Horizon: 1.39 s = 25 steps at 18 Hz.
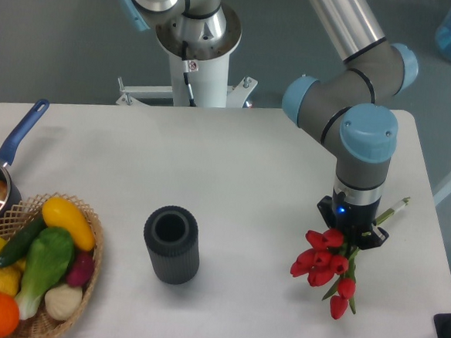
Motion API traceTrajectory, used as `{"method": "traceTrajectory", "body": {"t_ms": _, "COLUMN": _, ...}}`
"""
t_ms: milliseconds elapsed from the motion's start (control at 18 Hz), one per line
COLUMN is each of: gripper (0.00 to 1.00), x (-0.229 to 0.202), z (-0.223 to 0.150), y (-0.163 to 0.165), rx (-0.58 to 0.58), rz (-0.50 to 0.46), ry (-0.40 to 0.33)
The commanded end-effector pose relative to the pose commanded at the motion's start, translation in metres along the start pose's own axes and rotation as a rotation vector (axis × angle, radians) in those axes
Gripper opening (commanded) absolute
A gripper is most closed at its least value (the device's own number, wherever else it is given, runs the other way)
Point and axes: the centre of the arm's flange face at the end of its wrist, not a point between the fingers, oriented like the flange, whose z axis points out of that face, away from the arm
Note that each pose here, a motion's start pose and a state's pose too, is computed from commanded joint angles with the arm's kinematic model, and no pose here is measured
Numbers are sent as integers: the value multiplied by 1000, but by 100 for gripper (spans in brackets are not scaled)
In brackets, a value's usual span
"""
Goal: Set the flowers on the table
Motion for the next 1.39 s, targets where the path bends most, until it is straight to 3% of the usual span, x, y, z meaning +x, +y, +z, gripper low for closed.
{"method": "traceTrajectory", "body": {"t_ms": 333, "gripper": 0, "x": 1, "z": 3, "y": -3, "rx": 0, "rz": -12, "ry": 5}}
{"method": "traceTrajectory", "body": {"t_ms": 500, "gripper": 0, "x": 9, "z": 8, "y": -18, "rx": 1, "rz": -94, "ry": 13}}
{"method": "traceTrajectory", "body": {"t_ms": 722, "gripper": 43, "x": 16, "z": 9, "y": -32, "rx": 20, "rz": -140, "ry": 23}}
{"method": "traceTrajectory", "body": {"t_ms": 778, "gripper": 45, "x": 17, "z": 8, "y": -33, "rx": 40, "rz": -155, "ry": 30}}
{"method": "traceTrajectory", "body": {"t_ms": 833, "gripper": 60, "x": 17, "z": 8, "y": -32, "rx": 61, "rz": -177, "ry": 36}}
{"method": "traceTrajectory", "body": {"t_ms": 889, "gripper": 100, "x": 17, "z": 8, "y": -32, "rx": 68, "rz": -181, "ry": 37}}
{"method": "traceTrajectory", "body": {"t_ms": 1389, "gripper": 100, "x": 11, "z": 9, "y": -13, "rx": 58, "rz": -197, "ry": 16}}
